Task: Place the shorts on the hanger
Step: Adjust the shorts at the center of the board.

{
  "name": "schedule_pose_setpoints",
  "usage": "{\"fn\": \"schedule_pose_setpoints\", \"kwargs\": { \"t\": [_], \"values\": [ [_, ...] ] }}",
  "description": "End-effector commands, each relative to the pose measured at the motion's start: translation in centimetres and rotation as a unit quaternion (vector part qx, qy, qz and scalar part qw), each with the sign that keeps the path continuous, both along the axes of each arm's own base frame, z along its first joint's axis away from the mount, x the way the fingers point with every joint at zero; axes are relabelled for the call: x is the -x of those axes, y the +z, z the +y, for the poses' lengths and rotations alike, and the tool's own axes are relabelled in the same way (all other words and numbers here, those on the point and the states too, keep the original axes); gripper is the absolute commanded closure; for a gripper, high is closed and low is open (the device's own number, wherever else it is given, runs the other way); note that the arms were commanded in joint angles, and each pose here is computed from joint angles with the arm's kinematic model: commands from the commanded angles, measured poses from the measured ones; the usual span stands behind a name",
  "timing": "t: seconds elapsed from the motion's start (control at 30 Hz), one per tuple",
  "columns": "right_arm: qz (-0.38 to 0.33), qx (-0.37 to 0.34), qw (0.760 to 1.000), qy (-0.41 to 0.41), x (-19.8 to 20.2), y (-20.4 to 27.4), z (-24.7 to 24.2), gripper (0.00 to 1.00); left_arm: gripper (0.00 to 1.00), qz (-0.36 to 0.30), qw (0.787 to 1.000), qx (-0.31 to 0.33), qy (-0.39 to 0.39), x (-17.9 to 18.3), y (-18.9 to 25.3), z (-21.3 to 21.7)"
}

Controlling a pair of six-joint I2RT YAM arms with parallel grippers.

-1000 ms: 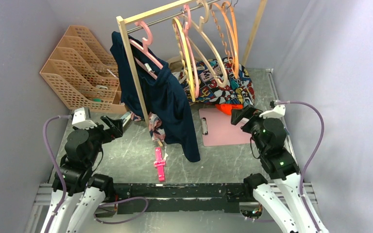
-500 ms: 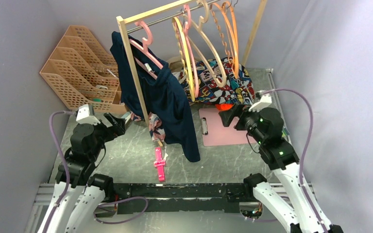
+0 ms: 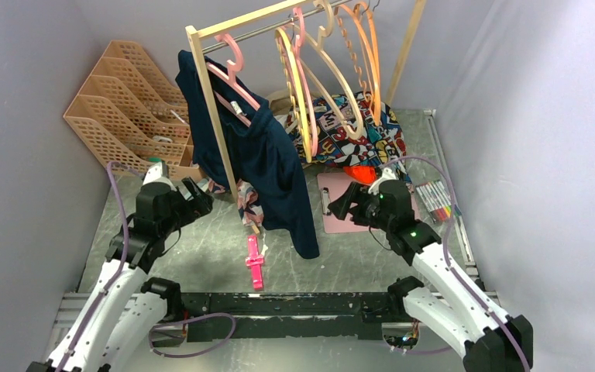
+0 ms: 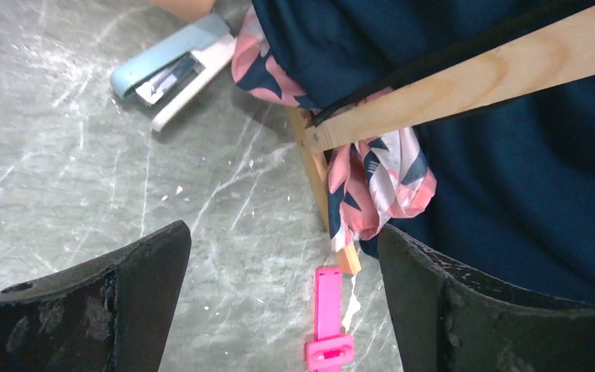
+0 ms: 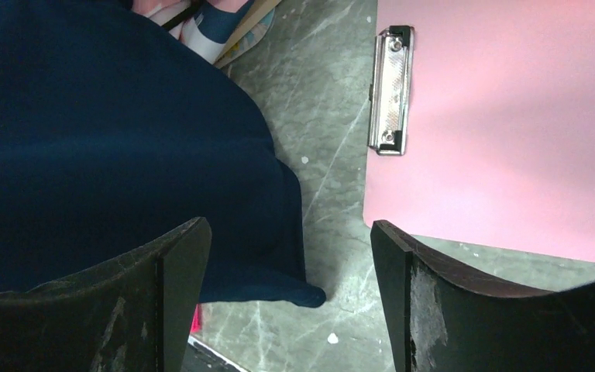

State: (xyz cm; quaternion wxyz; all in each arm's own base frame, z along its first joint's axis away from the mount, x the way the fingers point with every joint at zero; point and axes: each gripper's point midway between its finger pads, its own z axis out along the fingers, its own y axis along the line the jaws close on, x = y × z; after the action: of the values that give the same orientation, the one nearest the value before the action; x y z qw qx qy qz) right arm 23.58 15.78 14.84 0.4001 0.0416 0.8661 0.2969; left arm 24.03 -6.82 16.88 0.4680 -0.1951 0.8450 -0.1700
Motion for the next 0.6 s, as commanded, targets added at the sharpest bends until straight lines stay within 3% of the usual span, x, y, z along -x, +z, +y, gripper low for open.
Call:
{"fn": "schedule_pose_setpoints", "kwargs": {
  "t": [0.0,0.07,0.2,0.4,0.57],
  "values": [
    [-0.015,-0.037,0.999,-0.020,-1.6,0.4,1.1,0.22,0.11,0.021,0.997,0.052,-0.044,-0.2,-0.8,-2.7],
    [-0.014,-0.048,0.999,-0.015,-1.7,0.2,1.6,0.22,0.19,0.024,0.993,0.089,-0.075,-0.1,-1.2,-4.5],
    [-0.008,-0.051,0.999,0.004,-1.4,-0.3,2.4,0.23,0.25,0.017,0.987,0.125,-0.098,-0.2,-1.5,-6.7],
    [0.001,-0.042,0.999,0.001,-0.6,-1.3,1.9,0.24,0.26,0.025,0.987,0.110,-0.118,-1.2,-2.2,-10.0],
    [0.006,-0.040,0.999,-0.003,-0.2,-1.4,1.6,0.24,0.26,0.019,0.988,0.122,-0.091,-3.1,-2.3,-11.0]
  ]
}}
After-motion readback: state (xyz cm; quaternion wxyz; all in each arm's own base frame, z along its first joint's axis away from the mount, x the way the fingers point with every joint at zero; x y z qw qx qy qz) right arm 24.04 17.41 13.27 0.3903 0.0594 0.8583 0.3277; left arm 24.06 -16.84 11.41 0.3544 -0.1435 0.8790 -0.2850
